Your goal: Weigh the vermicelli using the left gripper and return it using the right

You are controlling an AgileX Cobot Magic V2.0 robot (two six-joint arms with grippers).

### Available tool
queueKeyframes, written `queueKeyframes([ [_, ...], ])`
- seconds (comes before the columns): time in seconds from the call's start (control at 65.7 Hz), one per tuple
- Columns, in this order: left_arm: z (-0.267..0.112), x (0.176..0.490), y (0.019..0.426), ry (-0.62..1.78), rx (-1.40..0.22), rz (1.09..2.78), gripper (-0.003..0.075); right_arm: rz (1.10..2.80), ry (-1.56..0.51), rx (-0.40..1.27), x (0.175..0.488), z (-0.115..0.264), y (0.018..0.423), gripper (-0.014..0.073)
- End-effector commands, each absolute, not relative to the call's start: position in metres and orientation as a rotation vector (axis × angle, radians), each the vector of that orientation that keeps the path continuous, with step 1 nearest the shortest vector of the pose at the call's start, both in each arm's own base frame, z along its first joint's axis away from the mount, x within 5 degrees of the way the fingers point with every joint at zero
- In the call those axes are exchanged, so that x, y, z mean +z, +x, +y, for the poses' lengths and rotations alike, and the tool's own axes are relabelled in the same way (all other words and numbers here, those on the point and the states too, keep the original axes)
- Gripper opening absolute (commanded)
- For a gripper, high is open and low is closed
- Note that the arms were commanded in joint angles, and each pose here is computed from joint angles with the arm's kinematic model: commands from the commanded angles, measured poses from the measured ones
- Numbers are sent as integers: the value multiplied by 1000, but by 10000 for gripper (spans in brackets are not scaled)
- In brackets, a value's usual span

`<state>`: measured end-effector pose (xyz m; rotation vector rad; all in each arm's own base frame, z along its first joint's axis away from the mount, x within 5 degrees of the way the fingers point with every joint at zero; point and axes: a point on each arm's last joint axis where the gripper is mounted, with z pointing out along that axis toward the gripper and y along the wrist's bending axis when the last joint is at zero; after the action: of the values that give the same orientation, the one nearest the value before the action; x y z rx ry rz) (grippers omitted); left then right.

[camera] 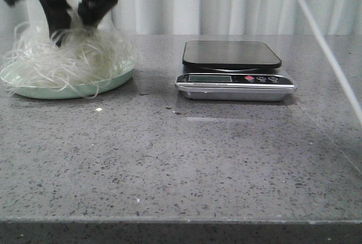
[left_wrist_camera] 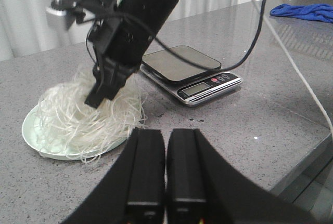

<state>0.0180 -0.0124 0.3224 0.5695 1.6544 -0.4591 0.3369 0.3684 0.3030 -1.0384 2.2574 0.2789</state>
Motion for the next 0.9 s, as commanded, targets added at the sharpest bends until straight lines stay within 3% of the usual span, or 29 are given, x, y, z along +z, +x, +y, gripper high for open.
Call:
queueKeyframes([
  [0.0, -13, 337, 18, 533, -495, 1566, 130, 2140, -982, 340, 346, 360, 333, 386],
  [0.152, -13, 337, 18, 533, -495, 1566, 130, 2134, -979, 342, 349, 360, 332, 616],
  [0.441, -13, 337, 18, 533, -495, 1566, 130, 2049, -919, 368, 401, 338, 322, 597],
  [0.882, -13, 337, 18, 533, -495, 1566, 130, 2095, -706, 280, 463, 229, 319, 597],
])
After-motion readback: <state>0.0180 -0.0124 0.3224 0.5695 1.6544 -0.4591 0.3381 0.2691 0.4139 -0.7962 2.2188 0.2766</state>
